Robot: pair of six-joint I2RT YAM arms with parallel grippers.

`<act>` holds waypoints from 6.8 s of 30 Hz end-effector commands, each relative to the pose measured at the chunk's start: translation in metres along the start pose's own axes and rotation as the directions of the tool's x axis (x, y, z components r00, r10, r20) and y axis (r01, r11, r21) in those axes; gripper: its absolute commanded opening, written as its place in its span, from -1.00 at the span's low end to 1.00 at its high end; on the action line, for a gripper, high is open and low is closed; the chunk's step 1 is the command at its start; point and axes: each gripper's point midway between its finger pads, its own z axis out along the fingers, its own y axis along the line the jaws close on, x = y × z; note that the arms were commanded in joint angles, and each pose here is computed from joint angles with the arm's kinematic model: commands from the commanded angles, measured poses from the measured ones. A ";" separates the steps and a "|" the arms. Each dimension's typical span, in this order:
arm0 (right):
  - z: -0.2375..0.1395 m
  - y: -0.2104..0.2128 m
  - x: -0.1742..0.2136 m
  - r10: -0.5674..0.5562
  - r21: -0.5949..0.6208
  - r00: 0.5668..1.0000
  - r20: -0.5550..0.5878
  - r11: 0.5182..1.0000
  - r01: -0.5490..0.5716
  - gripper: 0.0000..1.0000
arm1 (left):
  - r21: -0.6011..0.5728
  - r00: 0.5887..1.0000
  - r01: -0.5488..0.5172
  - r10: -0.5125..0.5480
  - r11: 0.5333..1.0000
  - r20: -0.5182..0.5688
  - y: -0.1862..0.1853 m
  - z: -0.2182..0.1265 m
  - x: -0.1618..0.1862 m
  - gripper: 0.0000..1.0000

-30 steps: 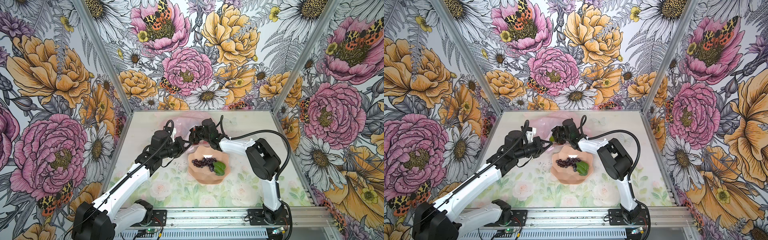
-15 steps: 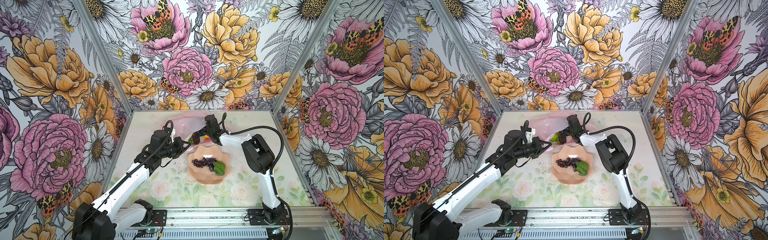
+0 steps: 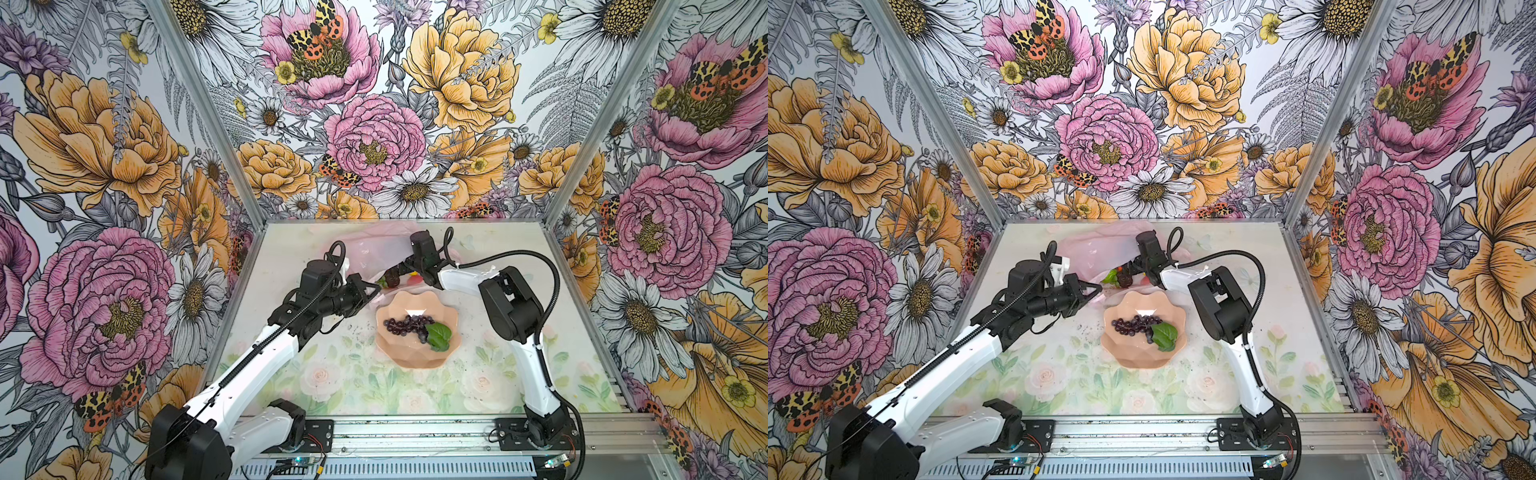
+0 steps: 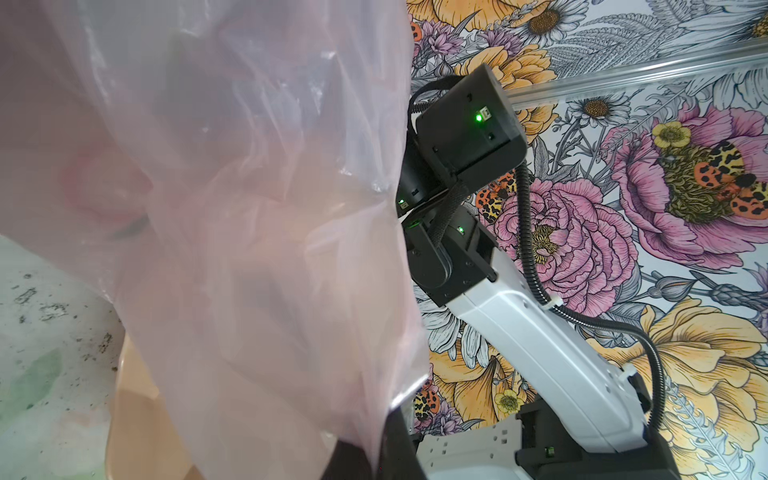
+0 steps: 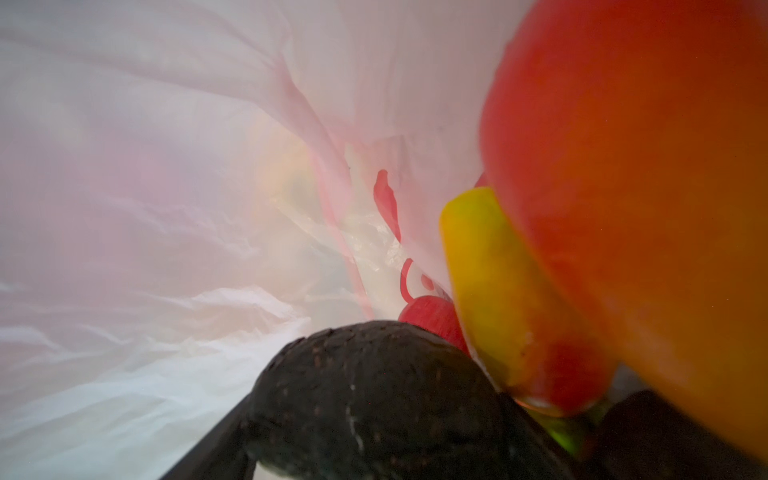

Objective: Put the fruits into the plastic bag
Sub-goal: 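Lower the avocado into the pink bag with the right gripper, then open the right gripper to release the avocado inside the bag, then raise the open right gripper out of the bag, then move the open right gripper over the plate above the grape bunch, then lower the right gripper onto the dark grape bunch and close it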

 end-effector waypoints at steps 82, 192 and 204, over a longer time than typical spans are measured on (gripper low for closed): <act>-0.198 -0.031 0.120 -0.569 0.003 0.601 -0.561 0.724 0.689 0.99 | 0.003 0.995 0.012 -0.012 1.000 0.103 0.010 -0.002 -0.022 -1.00; -0.212 -0.134 0.052 -0.338 -0.042 -0.296 -0.893 -0.593 0.804 0.99 | -0.021 0.995 0.040 -0.038 0.999 0.092 0.027 0.000 -0.019 -1.00; -0.209 -0.158 0.031 -0.293 -0.011 -0.220 -0.930 -0.578 0.816 0.99 | -0.025 0.995 0.047 -0.044 0.999 0.087 0.029 0.002 -0.021 -1.00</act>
